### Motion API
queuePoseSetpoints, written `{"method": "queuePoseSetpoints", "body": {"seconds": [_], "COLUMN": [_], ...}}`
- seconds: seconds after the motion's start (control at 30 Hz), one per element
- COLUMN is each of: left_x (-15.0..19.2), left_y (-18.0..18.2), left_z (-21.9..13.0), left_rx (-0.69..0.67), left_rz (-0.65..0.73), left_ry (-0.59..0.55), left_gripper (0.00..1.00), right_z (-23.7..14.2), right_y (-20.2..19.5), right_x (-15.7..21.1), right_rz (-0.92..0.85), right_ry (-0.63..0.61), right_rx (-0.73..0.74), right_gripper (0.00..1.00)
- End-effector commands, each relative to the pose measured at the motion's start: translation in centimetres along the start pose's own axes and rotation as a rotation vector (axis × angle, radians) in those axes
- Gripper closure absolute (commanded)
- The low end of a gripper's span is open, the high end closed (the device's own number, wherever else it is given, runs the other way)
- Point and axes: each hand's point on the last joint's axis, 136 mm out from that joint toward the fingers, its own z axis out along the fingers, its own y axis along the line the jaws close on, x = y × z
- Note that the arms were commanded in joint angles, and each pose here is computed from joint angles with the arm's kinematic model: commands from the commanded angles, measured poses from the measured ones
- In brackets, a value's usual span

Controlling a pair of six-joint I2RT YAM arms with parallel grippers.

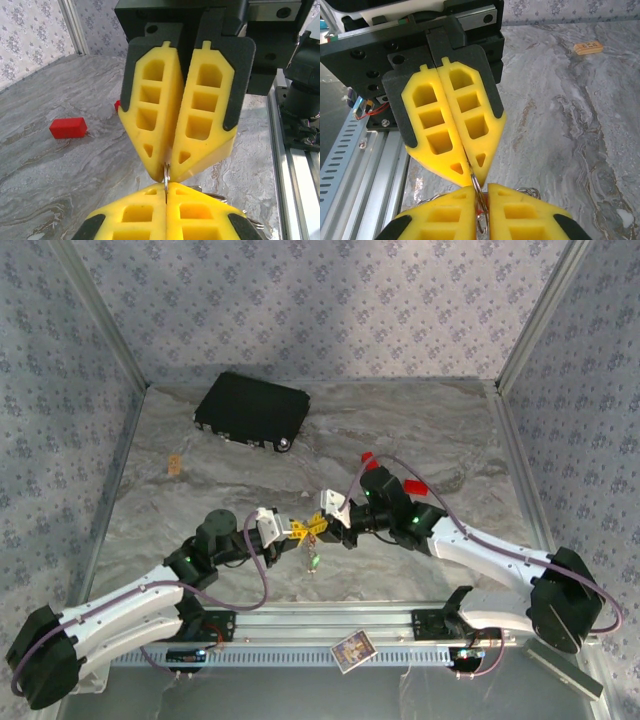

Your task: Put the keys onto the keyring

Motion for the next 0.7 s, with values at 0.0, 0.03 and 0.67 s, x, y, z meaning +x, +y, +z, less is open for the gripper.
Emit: {"method": "queuePoseSetpoints", "body": {"seconds": [0.0,0.03,0.67], "left_x": [-3.0,-3.0,-1.2], "left_y": [-0.7,-0.7,0.7], "left_z": [-0.4,-0.4,-0.3], "left_rx": [0.034,0.033,-0.03], "left_rz": [0.032,0.032,0.068], "left_ry": [-0.111,-0.109,0.059], "left_gripper": [1.0,1.0,0.71], "right_z": [0.2,0.2,-1.0], "right_y": [0.2,0.2,-0.7], "right_x": [-0.1,-0.3,0.1], "right_rz": [0.002,-0.001,-0.113], "right_ry": [-0.009,-0.01,0.229], "right_rx": [-0.013,-0.014,0.007], "right_gripper": [0.95,0.98,1.0]}}
